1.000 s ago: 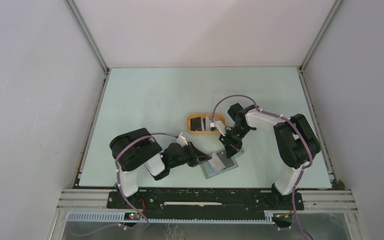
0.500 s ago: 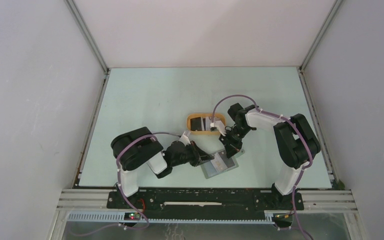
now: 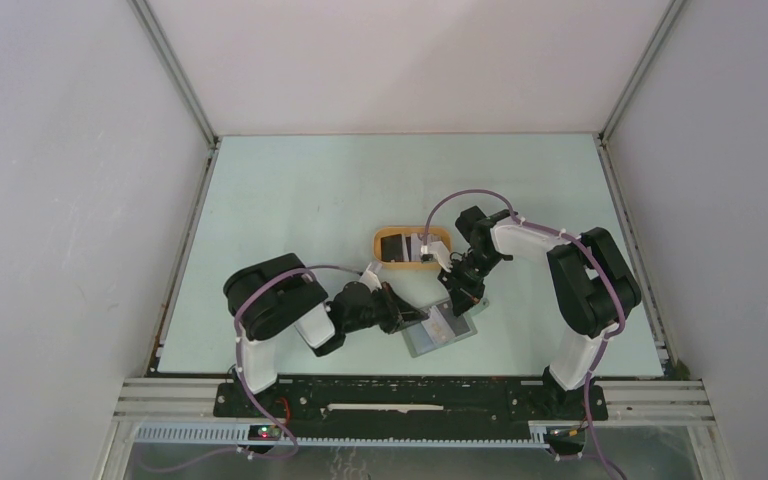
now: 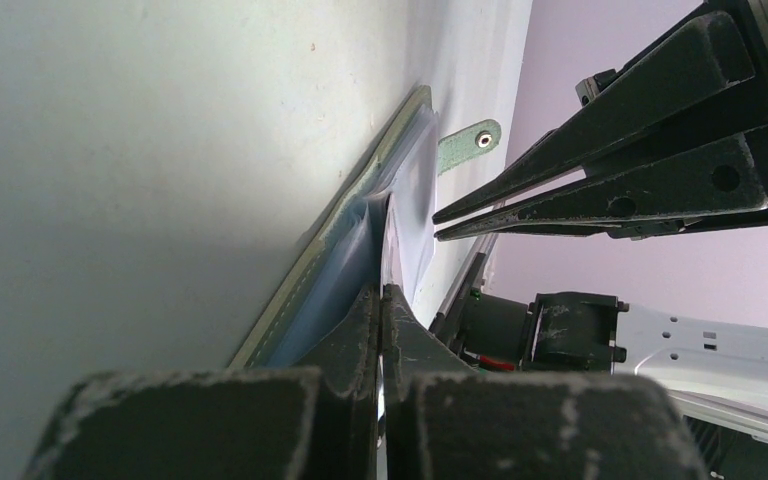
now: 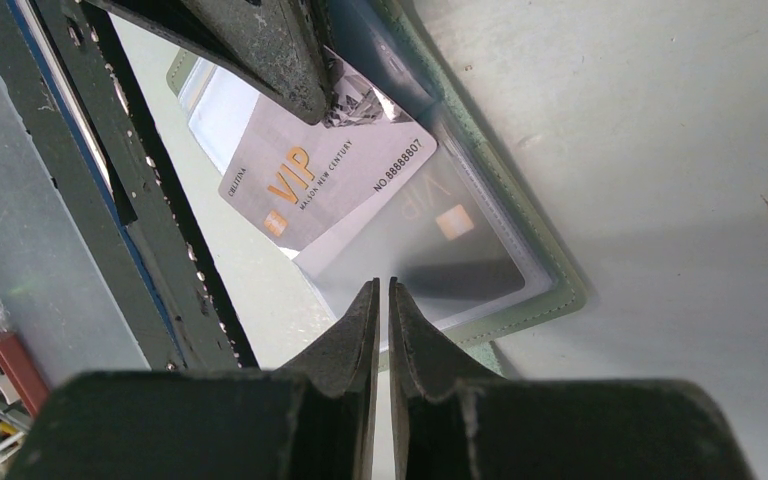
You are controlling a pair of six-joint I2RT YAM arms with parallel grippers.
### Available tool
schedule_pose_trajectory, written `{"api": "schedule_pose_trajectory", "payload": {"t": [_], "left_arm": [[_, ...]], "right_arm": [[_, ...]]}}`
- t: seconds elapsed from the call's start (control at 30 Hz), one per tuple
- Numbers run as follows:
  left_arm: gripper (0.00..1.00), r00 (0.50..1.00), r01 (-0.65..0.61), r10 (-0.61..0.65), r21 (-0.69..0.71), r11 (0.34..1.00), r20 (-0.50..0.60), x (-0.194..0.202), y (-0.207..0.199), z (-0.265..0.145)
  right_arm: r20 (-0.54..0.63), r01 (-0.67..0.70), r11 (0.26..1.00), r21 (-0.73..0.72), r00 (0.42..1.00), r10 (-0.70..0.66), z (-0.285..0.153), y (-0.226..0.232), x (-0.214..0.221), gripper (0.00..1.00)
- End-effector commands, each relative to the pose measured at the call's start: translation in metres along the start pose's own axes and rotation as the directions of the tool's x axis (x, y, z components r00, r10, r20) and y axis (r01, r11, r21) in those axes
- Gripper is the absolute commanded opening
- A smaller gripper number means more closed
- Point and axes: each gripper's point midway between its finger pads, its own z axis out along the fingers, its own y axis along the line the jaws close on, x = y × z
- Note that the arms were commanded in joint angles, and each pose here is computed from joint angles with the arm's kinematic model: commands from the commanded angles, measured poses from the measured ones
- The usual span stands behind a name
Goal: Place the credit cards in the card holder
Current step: Insert the credit card into the card holder.
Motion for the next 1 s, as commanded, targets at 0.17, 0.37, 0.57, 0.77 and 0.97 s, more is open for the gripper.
{"api": "schedule_pose_trajectory", "payload": {"t": [0.17,0.37,0.57,0.77,0.97], "left_arm": [[0.0,0.999,0.012,-0.013,-0.017,1.0,-0.043,0.007,0.003,0.006],[0.0,0.999,0.013,-0.013,-0.016,1.0,-0.045,0.007,0.003,0.005],[0.0,0.998,0.013,-0.013,-0.011,1.0,-0.06,0.008,0.002,0.01],[0.0,0.998,0.023,-0.024,-0.023,0.999,-0.066,0.008,0.005,0.012],[0.0,0.997,0.032,-0.034,-0.033,0.999,-0.066,0.007,0.008,0.013]], "right_arm": [[0.031,0.017,0.999,0.038,0.999,-0.018,-0.008,-0.004,-0.014,0.14],[0.023,0.002,0.998,0.056,1.0,-0.004,-0.007,-0.009,-0.013,0.14],[0.013,-0.01,0.997,0.07,1.0,0.009,-0.005,-0.012,-0.012,0.14],[0.011,-0.012,0.997,0.072,1.0,0.011,-0.004,-0.012,-0.012,0.14],[0.02,-0.006,0.997,0.071,1.0,0.005,-0.005,-0.011,-0.015,0.14]]}}
